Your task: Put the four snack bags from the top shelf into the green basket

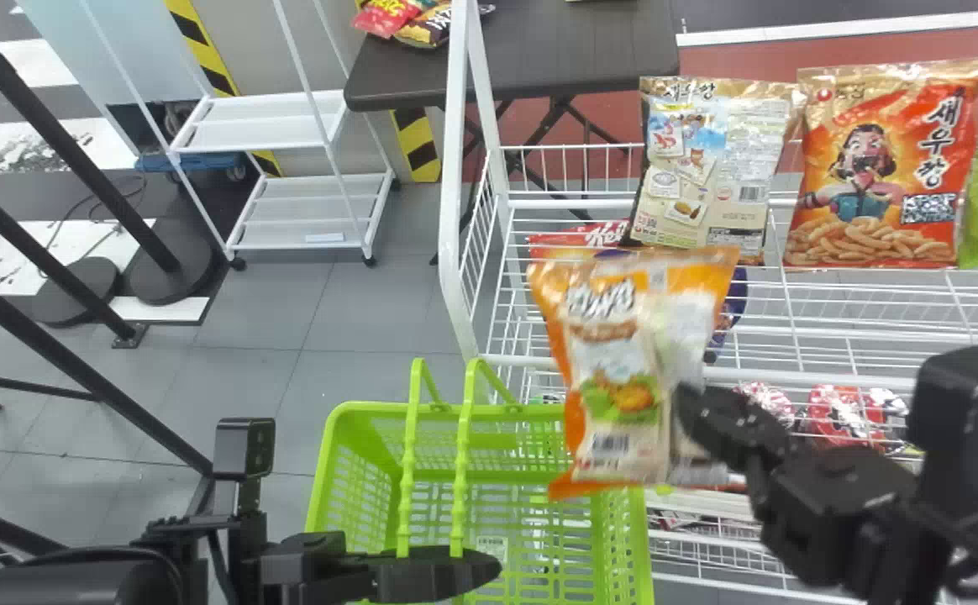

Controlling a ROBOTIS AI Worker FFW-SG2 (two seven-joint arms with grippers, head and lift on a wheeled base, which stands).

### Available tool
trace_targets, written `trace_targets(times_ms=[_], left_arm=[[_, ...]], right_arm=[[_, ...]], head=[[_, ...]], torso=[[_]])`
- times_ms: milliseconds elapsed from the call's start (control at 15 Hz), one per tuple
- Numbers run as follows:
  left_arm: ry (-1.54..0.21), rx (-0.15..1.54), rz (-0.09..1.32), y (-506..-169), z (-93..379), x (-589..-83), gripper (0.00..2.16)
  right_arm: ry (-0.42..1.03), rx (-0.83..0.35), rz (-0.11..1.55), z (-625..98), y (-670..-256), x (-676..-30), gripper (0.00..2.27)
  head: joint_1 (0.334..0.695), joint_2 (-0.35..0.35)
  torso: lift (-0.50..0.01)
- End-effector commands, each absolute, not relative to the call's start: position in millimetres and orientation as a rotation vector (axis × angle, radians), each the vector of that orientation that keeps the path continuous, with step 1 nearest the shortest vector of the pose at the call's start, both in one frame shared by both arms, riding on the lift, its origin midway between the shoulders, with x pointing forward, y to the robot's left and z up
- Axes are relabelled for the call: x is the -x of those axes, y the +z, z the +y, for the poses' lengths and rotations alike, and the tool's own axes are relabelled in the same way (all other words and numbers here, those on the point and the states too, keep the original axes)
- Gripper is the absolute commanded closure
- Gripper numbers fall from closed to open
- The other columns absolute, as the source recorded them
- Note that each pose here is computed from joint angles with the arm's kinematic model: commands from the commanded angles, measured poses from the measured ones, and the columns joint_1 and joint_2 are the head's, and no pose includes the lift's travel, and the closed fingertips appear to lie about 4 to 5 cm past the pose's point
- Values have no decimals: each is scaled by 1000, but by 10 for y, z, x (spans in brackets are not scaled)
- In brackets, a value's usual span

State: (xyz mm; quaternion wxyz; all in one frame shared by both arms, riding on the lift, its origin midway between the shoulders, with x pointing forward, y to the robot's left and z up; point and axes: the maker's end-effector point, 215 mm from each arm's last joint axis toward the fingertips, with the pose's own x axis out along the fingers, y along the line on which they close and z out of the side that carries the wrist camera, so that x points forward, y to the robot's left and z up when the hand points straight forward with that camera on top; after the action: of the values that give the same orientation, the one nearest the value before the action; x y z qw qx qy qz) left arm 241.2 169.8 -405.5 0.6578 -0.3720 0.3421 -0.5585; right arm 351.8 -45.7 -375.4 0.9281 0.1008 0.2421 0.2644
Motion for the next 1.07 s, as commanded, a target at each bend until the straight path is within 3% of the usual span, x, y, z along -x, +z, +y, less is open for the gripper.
trace_targets(times_ms=[0, 267, 600, 667, 733, 800, 867, 1000], left_arm=[[-1277, 852, 777, -4030, 1676, -2392, 2145], [-1285, 853, 779, -4012, 1640, -2377, 2145], [-1296, 847, 780, -3992, 1605, -2356, 2145], [-1296, 847, 780, -3992, 1605, -2356, 2145], [-1297, 849, 781, -3996, 1600, -2347, 2145], [-1298, 849, 782, -3997, 1594, -2344, 2145], [-1300, 845, 782, -3989, 1595, -2345, 2145], [-1299, 842, 785, -3988, 1605, -2332, 2145]], right_arm=[[605, -210, 576, -124, -4029, -3304, 2246], [706, -177, 688, 493, -4434, -3104, 2246], [789, -4, 812, 1124, -5131, -2866, 2233], [815, 20, 825, 1230, -5195, -2821, 2121], [845, 27, 835, 1344, -5236, -2756, 1858], [858, 38, 844, 1389, -5255, -2723, 1031], [861, 43, 857, 1390, -5266, -2679, 12], [832, 23, 844, 1243, -5147, -2719, -2]], head=[[695, 242], [695, 350], [695, 350], [695, 350], [695, 350], [695, 350], [695, 350], [695, 350]], torso=[[0], [0], [0], [0], [0], [0], [0], [0]])
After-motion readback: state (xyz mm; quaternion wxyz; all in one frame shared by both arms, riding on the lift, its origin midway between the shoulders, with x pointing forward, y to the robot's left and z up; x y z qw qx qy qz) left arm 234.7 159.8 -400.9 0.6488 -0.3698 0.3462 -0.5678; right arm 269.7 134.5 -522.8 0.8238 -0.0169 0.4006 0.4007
